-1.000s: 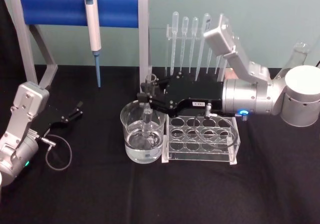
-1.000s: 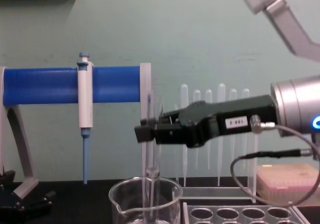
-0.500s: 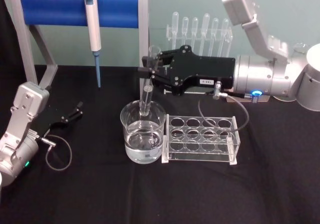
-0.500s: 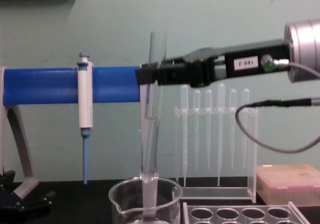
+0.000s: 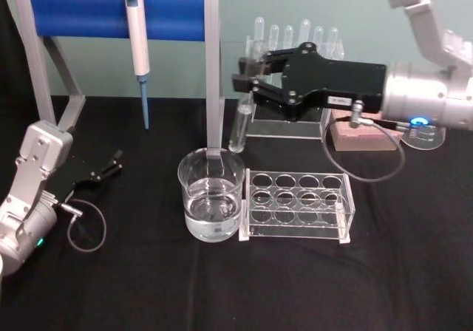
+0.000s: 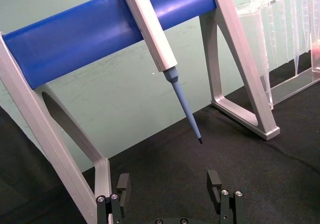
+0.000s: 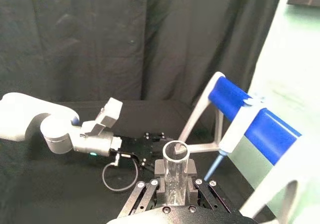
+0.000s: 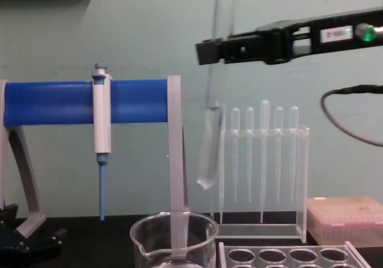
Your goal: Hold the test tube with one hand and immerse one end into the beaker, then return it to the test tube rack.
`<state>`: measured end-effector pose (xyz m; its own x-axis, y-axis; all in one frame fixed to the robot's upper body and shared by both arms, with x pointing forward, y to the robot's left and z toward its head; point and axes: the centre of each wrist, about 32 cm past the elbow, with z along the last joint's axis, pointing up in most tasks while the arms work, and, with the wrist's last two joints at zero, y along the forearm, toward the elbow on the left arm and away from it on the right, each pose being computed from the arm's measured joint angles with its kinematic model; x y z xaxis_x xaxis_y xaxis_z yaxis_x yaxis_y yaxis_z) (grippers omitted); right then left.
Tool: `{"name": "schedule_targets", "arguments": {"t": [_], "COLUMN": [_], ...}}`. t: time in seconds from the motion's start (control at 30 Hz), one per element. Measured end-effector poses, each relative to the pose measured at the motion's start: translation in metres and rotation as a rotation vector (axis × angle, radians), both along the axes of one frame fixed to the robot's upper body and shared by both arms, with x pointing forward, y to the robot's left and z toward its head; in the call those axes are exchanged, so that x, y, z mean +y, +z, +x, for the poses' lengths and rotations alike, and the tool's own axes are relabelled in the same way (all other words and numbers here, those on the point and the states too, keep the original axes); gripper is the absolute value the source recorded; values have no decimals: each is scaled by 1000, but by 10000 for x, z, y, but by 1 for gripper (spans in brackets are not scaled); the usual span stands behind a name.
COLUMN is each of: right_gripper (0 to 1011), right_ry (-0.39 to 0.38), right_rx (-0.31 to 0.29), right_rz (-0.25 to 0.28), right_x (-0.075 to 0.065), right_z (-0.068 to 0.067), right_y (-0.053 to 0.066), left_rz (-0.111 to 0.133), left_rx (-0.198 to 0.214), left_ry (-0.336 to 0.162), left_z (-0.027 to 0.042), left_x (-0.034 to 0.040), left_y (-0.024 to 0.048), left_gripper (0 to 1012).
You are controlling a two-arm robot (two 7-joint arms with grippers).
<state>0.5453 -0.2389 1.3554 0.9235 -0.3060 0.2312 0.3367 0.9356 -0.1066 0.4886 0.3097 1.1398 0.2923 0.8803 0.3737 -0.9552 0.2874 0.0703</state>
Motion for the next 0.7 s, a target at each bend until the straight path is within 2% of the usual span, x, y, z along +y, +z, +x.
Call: {"name": "schedule_targets", "arguments": {"t": [0.07, 0.13, 0.17, 0.33, 0.5, 0.7], "right_gripper": [238, 238, 238, 239, 239, 239], "right_ry": [-10, -26, -26, -48, -60, -78], "right_rx": [1, -2, -2, -5, 7, 36], "right_rz": [-1, -2, -2, -2, -9, -30], "right_x": [-56, -176, -176, -366, -463, -537], "right_z": [-22, -74, -74, -170, -231, -263], "right_y": [2, -2, -2, -39, -135, -311], "left_rz": [0, 0, 0, 0, 0, 0], "left_rx": [0, 0, 0, 0, 0, 0], "left_ry": [0, 0, 0, 0, 0, 0], "left_z": [0, 0, 0, 0, 0, 0], "left_x": [0, 0, 0, 0, 0, 0], "left_y": [0, 0, 0, 0, 0, 0], "left_gripper": [1000, 1000, 1000, 1000, 1000, 1000]}}
